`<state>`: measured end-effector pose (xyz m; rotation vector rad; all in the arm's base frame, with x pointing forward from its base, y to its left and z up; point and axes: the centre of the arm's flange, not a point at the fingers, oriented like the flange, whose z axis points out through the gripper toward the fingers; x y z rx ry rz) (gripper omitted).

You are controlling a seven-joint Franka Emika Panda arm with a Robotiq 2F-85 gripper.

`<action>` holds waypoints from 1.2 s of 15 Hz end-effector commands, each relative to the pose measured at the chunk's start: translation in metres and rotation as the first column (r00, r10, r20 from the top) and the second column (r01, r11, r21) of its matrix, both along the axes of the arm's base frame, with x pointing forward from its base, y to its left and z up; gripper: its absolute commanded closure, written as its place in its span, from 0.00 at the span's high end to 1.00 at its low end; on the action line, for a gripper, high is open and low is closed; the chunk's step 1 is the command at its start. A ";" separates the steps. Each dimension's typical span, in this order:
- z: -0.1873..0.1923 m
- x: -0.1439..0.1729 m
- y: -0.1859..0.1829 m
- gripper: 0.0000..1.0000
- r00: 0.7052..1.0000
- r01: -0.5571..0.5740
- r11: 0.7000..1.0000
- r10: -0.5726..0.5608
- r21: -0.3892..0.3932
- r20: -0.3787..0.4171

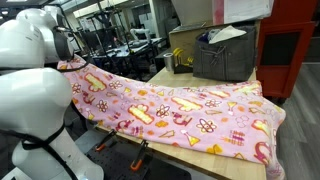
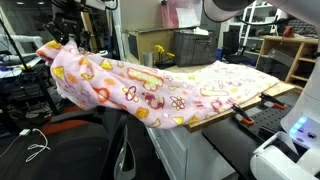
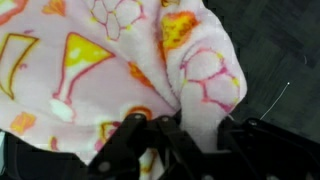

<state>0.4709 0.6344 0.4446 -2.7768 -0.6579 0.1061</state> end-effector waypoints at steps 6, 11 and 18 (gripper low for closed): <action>0.036 0.055 0.057 0.67 0.963 0.125 0.992 -0.121 -0.002 0.240; 0.020 0.081 0.006 0.99 0.918 0.221 0.967 -0.162 -0.129 0.362; -0.026 0.101 -0.122 1.00 0.960 0.275 0.853 -0.220 -0.443 0.172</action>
